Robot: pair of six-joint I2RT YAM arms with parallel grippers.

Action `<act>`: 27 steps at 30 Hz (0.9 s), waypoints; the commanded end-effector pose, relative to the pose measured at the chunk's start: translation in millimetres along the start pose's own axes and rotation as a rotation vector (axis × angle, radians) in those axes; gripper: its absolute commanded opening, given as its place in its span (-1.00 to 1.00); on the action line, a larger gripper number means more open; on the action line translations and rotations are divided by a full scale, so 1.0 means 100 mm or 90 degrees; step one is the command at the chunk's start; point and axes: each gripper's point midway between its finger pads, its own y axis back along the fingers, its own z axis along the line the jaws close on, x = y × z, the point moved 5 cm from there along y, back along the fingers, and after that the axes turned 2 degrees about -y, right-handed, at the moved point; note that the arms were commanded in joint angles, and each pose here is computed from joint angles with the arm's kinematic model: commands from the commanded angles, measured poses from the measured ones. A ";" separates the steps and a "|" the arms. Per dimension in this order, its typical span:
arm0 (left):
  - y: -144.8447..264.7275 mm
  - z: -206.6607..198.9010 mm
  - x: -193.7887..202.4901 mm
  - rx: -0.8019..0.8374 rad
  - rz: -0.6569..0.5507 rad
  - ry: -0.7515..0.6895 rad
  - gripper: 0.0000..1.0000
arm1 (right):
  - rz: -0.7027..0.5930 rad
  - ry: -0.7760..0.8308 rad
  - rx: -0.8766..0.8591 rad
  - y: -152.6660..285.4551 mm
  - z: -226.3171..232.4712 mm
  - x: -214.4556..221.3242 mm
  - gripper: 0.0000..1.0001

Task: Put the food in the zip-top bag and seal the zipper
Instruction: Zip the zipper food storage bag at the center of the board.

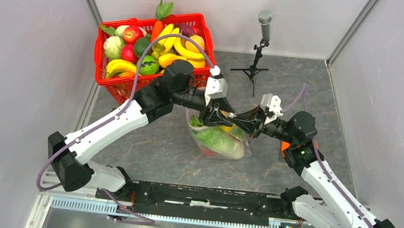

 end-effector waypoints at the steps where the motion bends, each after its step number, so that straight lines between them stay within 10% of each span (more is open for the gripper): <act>1: 0.01 0.10 -0.15 -0.036 -0.003 -0.043 -0.01 | -0.016 0.015 0.007 0.01 0.00 -0.05 -1.00; 6: 0.04 0.11 -0.15 -0.049 0.008 -0.054 -0.29 | -0.008 0.015 0.019 0.02 -0.02 -0.02 -1.00; 11: 0.07 0.13 -0.08 -0.060 0.034 -0.056 -0.01 | -0.012 0.025 0.021 0.03 -0.01 -0.04 -1.00; 19: 0.01 0.17 -0.19 -0.064 -0.001 -0.050 -0.33 | -0.010 0.017 0.017 0.02 -0.01 -0.02 -1.00; 27: 0.01 0.13 -0.05 -0.032 0.043 -0.044 -0.14 | -0.014 0.021 0.020 0.04 0.00 -0.03 -1.00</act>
